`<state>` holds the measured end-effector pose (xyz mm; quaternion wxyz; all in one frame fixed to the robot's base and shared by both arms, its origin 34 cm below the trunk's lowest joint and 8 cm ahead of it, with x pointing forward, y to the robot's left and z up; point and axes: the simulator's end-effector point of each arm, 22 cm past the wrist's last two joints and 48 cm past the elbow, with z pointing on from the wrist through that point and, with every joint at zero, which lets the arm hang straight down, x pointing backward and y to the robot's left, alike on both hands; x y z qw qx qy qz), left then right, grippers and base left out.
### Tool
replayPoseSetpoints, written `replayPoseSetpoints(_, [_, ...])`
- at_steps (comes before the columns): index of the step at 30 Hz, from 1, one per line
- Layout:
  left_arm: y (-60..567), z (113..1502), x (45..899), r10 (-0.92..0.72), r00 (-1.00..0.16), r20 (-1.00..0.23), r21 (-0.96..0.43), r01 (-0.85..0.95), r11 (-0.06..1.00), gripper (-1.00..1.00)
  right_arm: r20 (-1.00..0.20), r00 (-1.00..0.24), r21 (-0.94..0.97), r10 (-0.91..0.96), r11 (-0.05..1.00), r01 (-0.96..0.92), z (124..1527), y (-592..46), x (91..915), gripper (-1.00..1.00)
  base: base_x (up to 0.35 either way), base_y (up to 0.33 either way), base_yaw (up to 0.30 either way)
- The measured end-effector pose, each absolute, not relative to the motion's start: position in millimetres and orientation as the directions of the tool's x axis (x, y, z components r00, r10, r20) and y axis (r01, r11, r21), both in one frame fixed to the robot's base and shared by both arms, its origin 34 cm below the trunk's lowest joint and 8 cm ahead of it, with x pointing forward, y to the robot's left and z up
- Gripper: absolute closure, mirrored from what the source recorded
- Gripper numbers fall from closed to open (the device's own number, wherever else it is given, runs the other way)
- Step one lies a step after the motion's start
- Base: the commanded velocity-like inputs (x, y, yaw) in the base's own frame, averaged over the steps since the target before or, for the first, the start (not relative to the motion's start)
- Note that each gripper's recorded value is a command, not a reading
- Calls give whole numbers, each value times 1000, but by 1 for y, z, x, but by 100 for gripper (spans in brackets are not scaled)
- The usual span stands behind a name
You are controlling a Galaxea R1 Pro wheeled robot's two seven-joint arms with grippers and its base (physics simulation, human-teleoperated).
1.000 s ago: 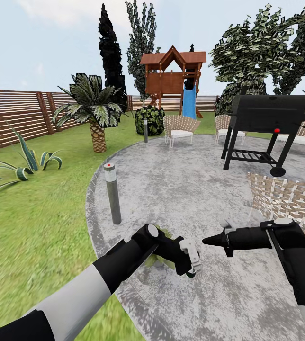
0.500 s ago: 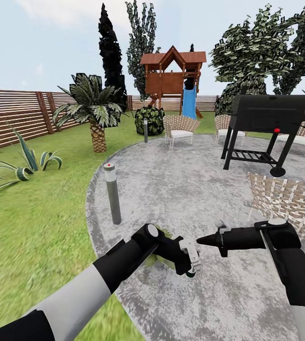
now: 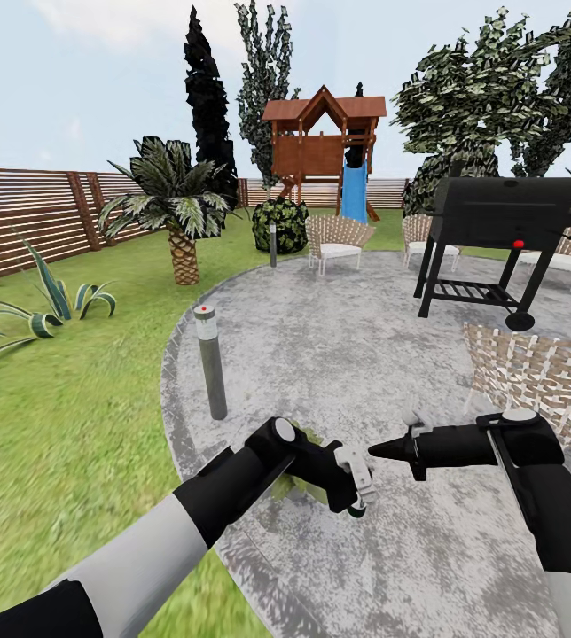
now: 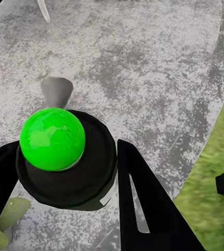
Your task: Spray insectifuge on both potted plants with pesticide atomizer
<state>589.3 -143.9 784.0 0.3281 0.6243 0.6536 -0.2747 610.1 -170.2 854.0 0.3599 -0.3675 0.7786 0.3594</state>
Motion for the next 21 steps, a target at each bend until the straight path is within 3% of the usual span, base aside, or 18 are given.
replayPoseSetpoints(21, [-144, 787, 591, 631, -8, -776, 49, 996, 72, 100, -826, -468, 293, -315, 471, -832, 854, -170, 610, 100, 0, 0, 0])
